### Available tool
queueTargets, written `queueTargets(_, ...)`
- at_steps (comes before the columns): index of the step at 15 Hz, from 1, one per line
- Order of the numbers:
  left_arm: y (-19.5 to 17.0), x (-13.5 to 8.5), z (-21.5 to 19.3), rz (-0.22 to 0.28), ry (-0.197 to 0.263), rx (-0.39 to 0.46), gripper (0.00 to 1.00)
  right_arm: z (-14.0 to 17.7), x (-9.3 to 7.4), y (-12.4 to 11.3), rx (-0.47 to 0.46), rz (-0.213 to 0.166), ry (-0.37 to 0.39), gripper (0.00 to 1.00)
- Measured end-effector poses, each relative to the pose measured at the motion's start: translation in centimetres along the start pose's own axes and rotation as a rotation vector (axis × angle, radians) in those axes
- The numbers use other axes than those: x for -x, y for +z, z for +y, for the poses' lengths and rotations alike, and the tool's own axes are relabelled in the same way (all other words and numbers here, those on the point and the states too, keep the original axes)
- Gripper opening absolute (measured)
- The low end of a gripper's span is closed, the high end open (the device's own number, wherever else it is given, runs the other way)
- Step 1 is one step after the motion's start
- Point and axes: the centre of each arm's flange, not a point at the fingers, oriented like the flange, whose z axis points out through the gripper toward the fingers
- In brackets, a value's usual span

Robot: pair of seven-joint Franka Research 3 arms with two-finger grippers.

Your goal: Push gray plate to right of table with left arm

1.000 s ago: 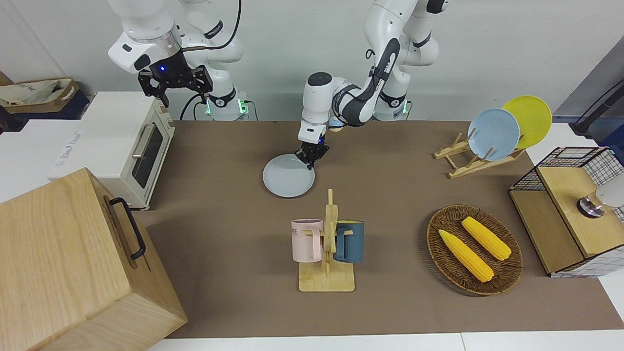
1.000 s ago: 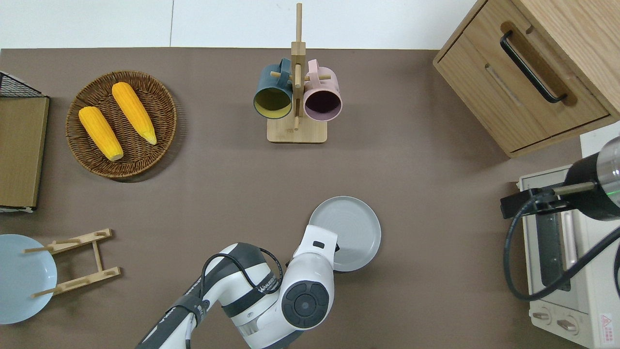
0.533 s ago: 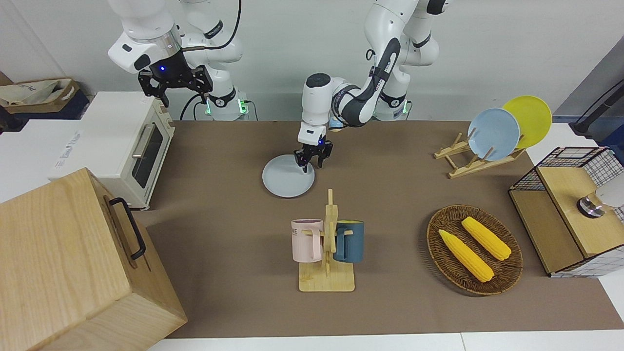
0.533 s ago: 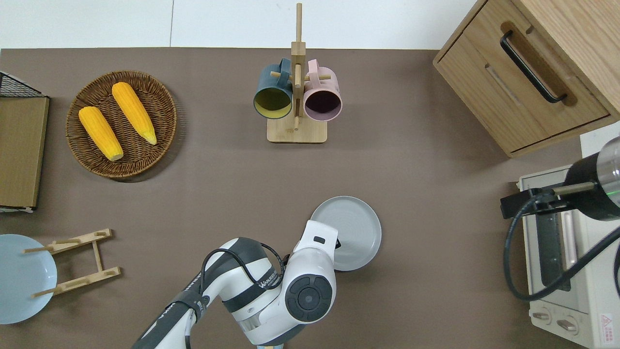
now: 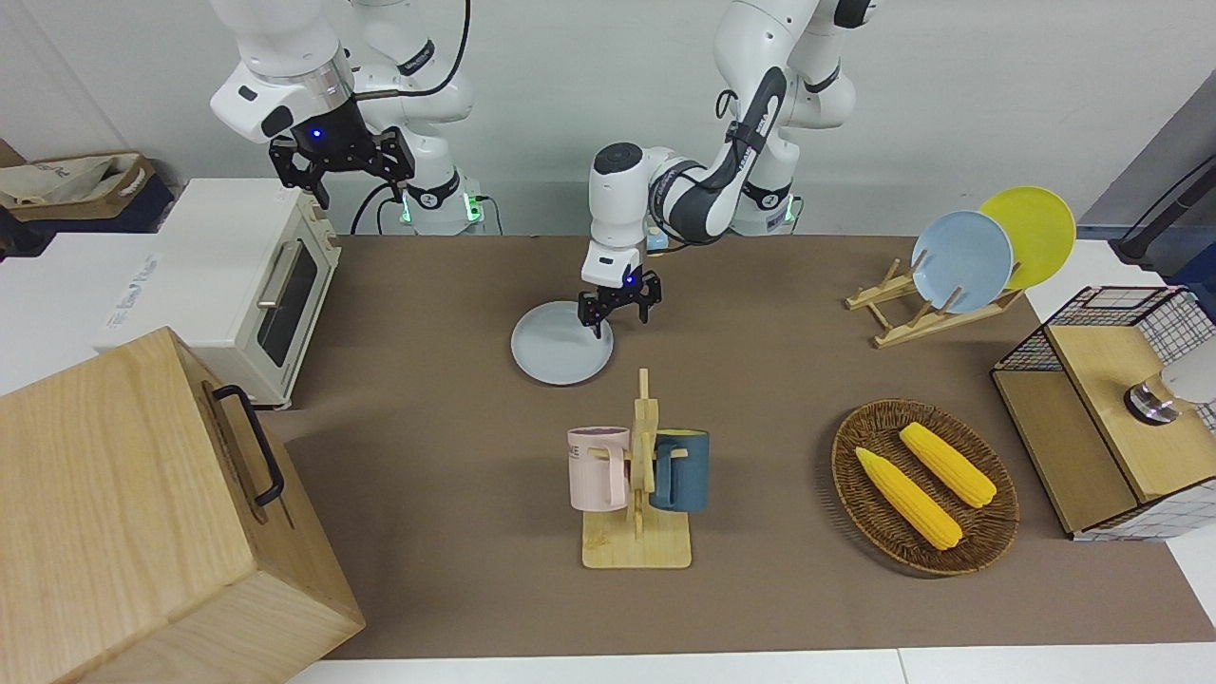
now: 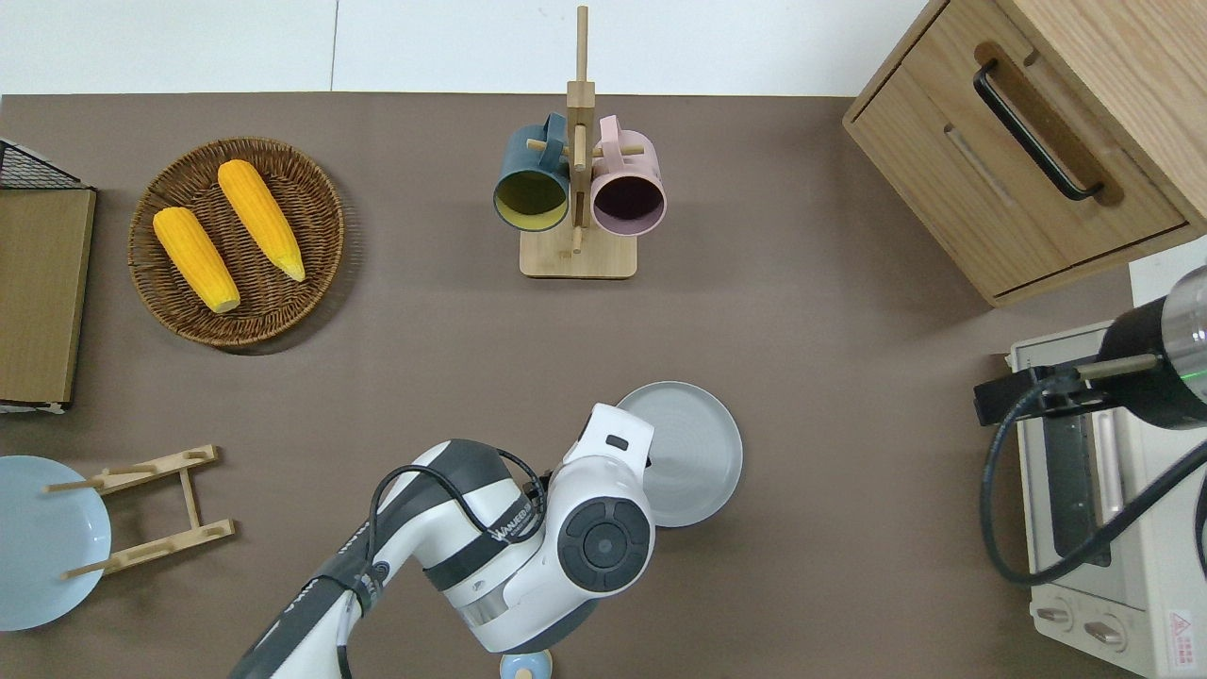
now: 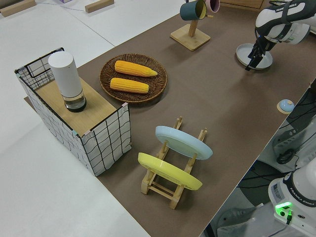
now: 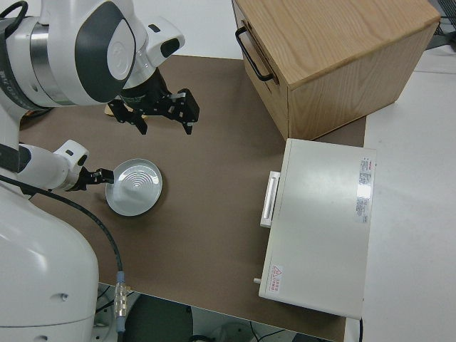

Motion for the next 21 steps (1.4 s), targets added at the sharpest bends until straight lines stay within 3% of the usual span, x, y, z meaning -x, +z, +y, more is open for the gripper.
queueTargets(6, -6.1, -7.3, -3.4, -0.087, 0.127, -0.049, 1.00, 0.0, 0.0, 0.0, 0.000, 0.000, 0.000, 0.99)
queueTargets(10, -11.5, -13.3, -8.8, -0.139, 0.225, -0.069, 1.00, 0.0, 0.0, 0.0, 0.000, 0.000, 0.000, 0.99)
queueTargets(13, -14.5, -17.5, -13.8, -0.181, 0.274, -0.064, 1.00, 0.0, 0.0, 0.0, 0.000, 0.000, 0.000, 0.99)
queueTargets(17, -17.1, -20.8, -18.7, -0.203, 0.294, -0.055, 1.00, 0.0, 0.0, 0.0, 0.000, 0.000, 0.000, 0.99)
queueTargets(21, -21.1, -22.1, -21.2, -0.182, 0.249, -0.043, 1.00, 0.0, 0.0, 0.0, 0.000, 0.000, 0.000, 0.99)
